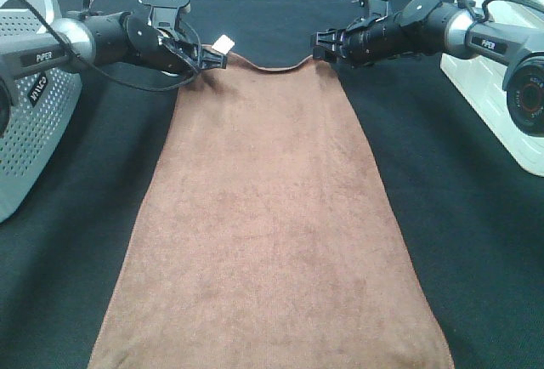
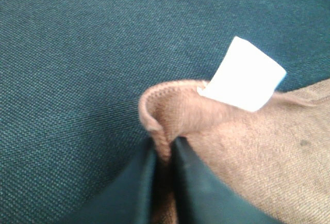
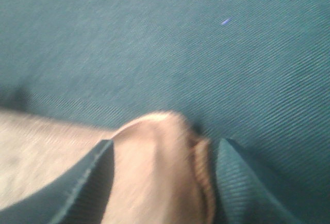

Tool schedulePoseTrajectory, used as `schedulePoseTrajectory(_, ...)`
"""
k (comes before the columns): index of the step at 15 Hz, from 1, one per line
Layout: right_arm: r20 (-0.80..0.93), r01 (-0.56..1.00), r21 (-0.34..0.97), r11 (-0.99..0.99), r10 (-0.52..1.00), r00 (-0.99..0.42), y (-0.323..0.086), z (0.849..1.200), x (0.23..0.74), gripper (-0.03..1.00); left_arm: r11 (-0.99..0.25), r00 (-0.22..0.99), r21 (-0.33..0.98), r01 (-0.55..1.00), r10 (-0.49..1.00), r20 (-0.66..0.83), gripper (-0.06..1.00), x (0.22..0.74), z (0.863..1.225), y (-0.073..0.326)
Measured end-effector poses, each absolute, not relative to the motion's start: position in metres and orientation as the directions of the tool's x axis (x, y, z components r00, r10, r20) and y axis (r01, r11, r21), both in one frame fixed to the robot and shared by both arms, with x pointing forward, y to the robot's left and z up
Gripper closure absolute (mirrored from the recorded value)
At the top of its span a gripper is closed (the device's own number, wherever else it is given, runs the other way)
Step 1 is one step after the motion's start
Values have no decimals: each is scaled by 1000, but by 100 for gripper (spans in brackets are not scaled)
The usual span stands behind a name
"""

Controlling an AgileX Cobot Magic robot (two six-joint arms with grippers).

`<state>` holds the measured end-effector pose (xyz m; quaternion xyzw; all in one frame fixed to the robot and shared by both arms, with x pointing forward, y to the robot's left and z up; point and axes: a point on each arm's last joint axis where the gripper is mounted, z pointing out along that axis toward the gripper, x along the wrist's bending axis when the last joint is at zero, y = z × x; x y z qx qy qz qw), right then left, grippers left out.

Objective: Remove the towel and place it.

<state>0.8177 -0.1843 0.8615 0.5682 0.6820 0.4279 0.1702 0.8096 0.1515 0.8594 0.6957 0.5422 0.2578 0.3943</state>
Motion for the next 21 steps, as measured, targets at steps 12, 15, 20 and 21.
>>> schedulePoseTrajectory(12,196,565,824,-42,956,-216,-211,844,829,41,-101,271,863,496,962,-44,45,816,871,155)
schedulePoseTrajectory(15,197,568,822,-41,957,-215,-211,842,829,41,-100,271,863,496,962,-45,45,816,871,155)
schedulePoseTrajectory(20,214,590,807,-28,945,-247,-201,839,825,41,-98,270,861,500,962,-48,45,816,871,155)
schedulePoseTrajectory(21,216,592,805,-30,945,-246,-201,837,825,41,-100,272,857,505,961,-49,45,815,870,155)
